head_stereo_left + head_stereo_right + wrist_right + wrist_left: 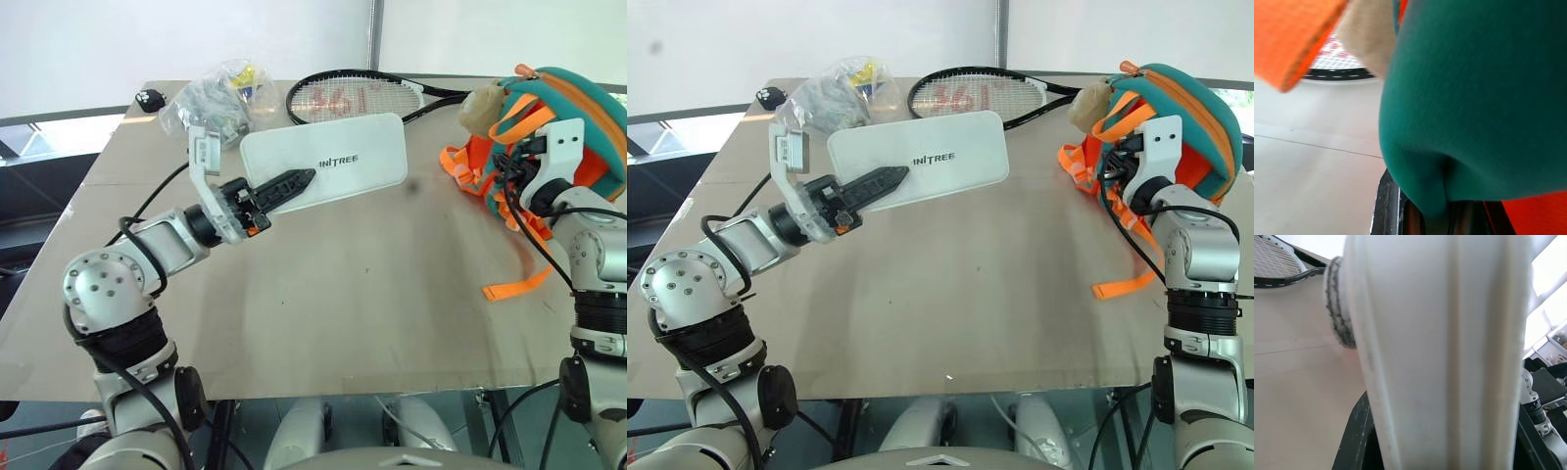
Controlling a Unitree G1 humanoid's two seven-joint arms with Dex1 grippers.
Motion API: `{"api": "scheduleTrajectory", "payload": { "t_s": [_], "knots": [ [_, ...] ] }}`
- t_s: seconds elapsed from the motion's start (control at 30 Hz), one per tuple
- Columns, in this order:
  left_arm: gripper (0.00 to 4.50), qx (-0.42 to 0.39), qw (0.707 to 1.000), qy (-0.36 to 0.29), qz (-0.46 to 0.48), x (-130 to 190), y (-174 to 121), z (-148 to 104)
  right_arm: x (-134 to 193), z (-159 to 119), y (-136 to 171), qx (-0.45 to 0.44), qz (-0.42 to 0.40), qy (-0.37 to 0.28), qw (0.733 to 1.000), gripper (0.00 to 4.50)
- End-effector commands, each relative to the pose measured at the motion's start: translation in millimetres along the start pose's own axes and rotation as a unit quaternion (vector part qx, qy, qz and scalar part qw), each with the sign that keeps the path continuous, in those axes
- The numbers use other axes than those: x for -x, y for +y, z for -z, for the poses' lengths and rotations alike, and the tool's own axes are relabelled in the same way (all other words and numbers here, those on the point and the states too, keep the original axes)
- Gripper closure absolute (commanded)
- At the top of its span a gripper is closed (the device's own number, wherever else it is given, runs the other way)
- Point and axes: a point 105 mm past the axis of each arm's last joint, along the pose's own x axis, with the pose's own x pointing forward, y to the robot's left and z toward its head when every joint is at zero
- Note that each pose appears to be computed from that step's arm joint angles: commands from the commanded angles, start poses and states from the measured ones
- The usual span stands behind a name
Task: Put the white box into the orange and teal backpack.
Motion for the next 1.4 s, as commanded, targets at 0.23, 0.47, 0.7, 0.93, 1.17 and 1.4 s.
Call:
{"api": "scheduleTrajectory", "payload": {
  "t_s": [0.23, 0.47, 0.7, 0.93, 1.17, 1.4],
  "knots": [
    [3.38, -0.029, 0.983, -0.163, -0.085, 10.3, 31.7, -65.2, 55.8, -85.7, 127.7, -0.038, -0.418, -0.154, 0.894, 4.46],
    [3.38, -0.082, 0.981, -0.164, -0.062, 21.8, 17.0, -80.2, 96.1, -97.5, 144.1, -0.031, -0.517, -0.139, 0.844, 4.46],
    [3.38, -0.126, 0.981, -0.148, -0.006, 34.8, -0.9, -74.5, 92.6, -48.0, 136.6, 0.03, -0.492, -0.011, 0.87, 4.46],
    [3.38, -0.148, 0.983, -0.091, 0.051, 52.5, -10.0, -62.3, 87.9, -20.9, 117.5, 0.048, -0.471, 0.036, 0.88, 4.46],
    [3.38, -0.234, 0.968, -0.021, 0.092, 35.8, -8.1, -38.3, 101.6, -39.1, 101.7, 0.009, -0.505, 0.016, 0.863, 4.46],
    [3.38, -0.315, 0.935, 0.04, 0.161, 8.5, -8.3, -8.6, 124.2, -53.7, 101.5, 0.001, -0.546, -0.008, 0.838, 4.46]
  ]
}}
